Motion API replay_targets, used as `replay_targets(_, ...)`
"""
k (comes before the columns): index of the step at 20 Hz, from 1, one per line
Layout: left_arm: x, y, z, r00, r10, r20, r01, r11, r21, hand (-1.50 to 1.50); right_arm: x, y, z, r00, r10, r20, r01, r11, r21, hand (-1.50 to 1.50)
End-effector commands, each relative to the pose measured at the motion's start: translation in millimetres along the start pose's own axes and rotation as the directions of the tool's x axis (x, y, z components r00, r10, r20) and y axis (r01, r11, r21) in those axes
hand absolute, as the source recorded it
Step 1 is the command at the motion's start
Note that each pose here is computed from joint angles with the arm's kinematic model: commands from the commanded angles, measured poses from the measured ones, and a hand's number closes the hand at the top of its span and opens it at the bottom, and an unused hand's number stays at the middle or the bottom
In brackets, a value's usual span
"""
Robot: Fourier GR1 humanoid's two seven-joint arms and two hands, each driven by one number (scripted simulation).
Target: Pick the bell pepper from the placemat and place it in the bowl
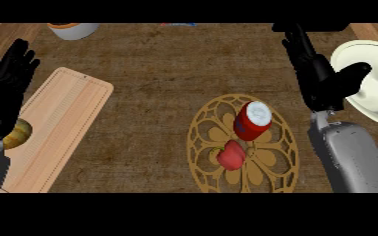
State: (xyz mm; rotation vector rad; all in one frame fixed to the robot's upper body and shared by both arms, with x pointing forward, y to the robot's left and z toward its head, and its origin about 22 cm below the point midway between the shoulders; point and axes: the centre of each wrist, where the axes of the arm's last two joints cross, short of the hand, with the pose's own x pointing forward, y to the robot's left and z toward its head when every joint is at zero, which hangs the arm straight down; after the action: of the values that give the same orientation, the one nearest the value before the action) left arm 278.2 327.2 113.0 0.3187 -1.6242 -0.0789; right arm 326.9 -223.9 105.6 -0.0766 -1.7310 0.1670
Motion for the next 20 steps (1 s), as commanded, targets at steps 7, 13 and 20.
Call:
replay_targets(7, -24, -52, 11, 0.994, 0.079, -0.072, -0.088, 0.987, -0.135, 0.00, 44, 46, 19, 0.686, 0.494, 0.534, -0.716, 0.589, 0.375, 1.50)
replay_targets(13, -47, -95, 24, 0.990, 0.129, -0.052, -0.135, 0.982, -0.134, 0.00, -48, 88, 133, 0.854, -0.025, 0.520, -0.228, 0.880, 0.417, -1.50)
replay_targets(20, -61, -112, 33, 0.990, 0.129, -0.055, -0.137, 0.976, -0.168, 0.00, -17, 55, 174, 0.748, 0.101, 0.656, -0.375, 0.880, 0.292, -1.50)
